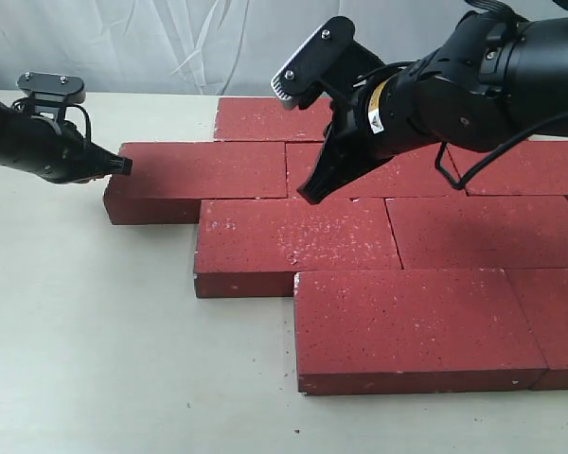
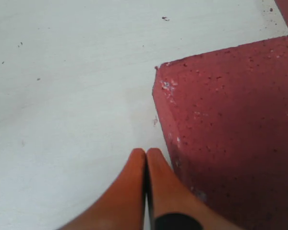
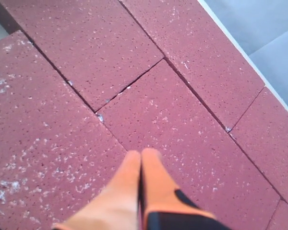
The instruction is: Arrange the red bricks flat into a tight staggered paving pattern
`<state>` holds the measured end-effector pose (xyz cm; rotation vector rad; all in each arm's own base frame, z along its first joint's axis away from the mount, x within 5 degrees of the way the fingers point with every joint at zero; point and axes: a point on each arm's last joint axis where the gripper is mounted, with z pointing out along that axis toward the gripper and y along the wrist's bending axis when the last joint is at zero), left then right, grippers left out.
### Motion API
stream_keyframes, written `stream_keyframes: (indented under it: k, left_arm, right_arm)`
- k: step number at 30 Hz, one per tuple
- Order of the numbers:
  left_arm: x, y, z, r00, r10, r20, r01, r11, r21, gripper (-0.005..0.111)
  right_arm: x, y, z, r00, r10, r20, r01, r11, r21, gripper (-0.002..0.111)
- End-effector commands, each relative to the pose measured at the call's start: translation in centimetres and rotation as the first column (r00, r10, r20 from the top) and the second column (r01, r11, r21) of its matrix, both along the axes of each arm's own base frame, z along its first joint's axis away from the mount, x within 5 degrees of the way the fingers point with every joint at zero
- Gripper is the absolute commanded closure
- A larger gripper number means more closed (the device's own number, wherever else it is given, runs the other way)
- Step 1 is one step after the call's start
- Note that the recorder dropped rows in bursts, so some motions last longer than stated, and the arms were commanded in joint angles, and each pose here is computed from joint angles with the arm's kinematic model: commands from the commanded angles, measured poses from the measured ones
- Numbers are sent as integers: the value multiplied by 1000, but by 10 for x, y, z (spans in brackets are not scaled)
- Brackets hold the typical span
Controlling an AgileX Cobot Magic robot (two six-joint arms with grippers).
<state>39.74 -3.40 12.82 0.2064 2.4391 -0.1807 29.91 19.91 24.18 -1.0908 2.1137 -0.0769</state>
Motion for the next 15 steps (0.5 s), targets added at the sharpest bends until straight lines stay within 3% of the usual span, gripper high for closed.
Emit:
stream_keyframes:
  k: [1, 4, 7, 9, 12, 15]
  left_arm:
    - [1, 0, -1, 1000, -2, 23, 1, 998, 60, 107]
    - [0, 3, 1, 1000, -13, 17, 12, 999, 50, 107]
    - [-3, 5, 23, 998, -34, 49, 33, 999, 16, 107]
    - [-9, -1, 43, 995, -81, 63, 83, 996, -40, 107]
    - [-25, -17, 69, 977, -207, 50, 213, 960, -181, 107]
    - [-24, -21, 83, 987, -140, 85, 159, 943, -291, 107]
  right_arm:
    - [0, -2, 2, 1000, -5, 7, 5, 1000, 11, 109]
    - [0, -1, 3, 1000, -5, 11, 5, 999, 32, 109]
    - [1, 1, 5, 1000, 2, 26, -4, 998, 55, 109]
    - [4, 1, 9, 998, 17, 63, -21, 998, 60, 109]
    - [8, -6, 20, 998, -58, 2, 58, 998, -26, 109]
    - [10, -23, 31, 982, -174, -79, 162, 977, -136, 109]
